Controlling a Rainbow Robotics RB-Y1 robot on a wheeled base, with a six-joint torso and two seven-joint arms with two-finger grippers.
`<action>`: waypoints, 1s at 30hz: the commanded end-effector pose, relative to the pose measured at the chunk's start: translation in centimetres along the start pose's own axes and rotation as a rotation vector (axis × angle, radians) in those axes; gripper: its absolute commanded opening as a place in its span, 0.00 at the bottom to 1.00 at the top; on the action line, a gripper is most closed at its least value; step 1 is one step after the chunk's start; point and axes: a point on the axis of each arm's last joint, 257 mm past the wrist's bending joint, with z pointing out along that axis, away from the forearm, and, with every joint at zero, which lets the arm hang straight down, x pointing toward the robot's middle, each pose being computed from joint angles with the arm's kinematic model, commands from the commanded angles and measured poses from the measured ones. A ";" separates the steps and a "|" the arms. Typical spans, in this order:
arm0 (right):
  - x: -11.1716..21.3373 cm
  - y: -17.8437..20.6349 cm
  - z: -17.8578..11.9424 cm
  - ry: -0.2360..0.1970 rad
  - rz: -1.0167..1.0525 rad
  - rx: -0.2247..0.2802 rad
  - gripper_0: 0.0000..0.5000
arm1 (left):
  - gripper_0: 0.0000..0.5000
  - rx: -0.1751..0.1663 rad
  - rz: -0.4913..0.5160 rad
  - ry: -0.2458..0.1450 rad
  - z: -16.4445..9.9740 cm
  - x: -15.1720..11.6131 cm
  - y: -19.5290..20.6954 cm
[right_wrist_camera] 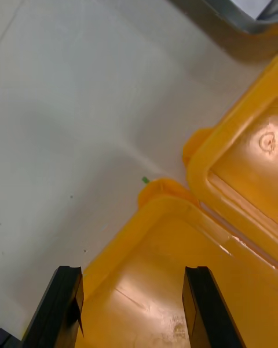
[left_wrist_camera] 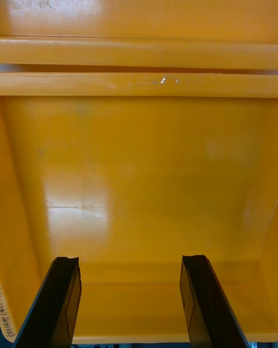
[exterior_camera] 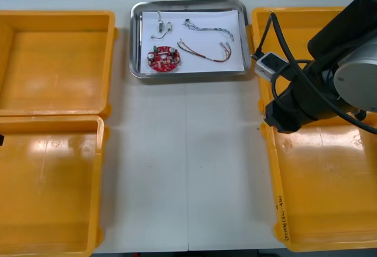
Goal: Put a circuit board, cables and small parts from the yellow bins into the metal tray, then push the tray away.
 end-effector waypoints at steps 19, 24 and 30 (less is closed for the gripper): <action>9.4 -3.8 -0.2 0.033 0.479 0.072 1.00 | 1.00 -0.006 0.008 -0.015 -0.3 0.2 0.3; 9.9 -4.7 -0.1 0.017 0.543 0.095 1.00 | 1.00 -0.006 0.008 -0.015 -0.3 0.2 0.3; 10.2 -5.7 0.4 0.013 0.588 0.138 1.00 | 1.00 -0.006 0.008 -0.015 -0.3 0.2 0.3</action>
